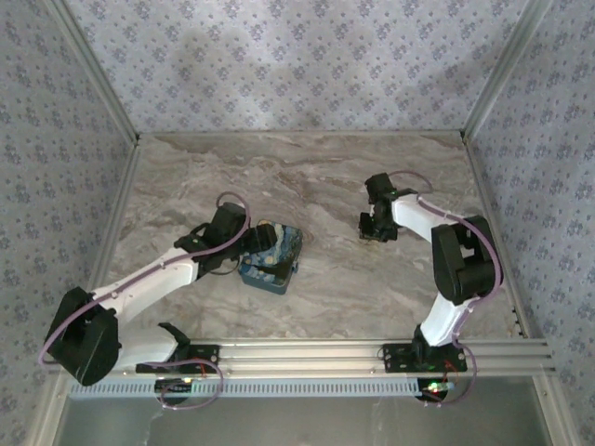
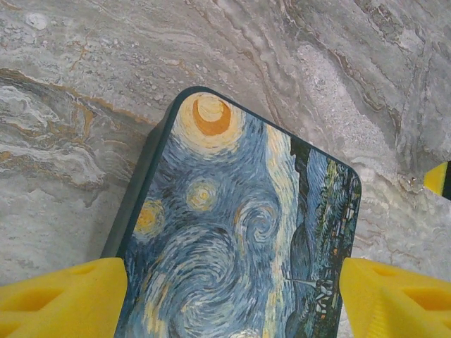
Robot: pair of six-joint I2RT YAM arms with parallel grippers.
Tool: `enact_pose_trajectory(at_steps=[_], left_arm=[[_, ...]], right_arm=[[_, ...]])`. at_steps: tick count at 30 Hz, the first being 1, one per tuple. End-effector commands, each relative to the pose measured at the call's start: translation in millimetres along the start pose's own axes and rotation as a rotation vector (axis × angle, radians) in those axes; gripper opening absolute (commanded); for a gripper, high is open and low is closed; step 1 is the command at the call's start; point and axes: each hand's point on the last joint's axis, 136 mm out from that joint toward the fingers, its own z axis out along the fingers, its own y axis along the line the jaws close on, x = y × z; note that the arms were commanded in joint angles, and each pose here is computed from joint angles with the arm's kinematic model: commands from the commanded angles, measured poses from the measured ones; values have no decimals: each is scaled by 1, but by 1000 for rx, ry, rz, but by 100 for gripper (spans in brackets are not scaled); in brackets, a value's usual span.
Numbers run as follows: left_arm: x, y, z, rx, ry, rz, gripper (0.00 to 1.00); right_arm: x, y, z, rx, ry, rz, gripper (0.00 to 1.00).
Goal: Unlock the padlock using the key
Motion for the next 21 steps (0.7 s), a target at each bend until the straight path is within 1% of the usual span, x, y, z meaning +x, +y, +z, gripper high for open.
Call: enact_pose_trajectory(at_steps=[1,14,18,21], left_arm=[[-2,-1,-2,-14,-8,-16,79],[11,9,3,-35,8,-36,79],[13,11,3,-39,14,-39,79],[14,12,4,-45,13,-41,79]], right_arm=[[5,-2,0,40,31,-24,27],[1,-2,19,71,51,-42,22],[3,-3,25,82,61,-46,17],[3,-2,26,84,61,-49,10]])
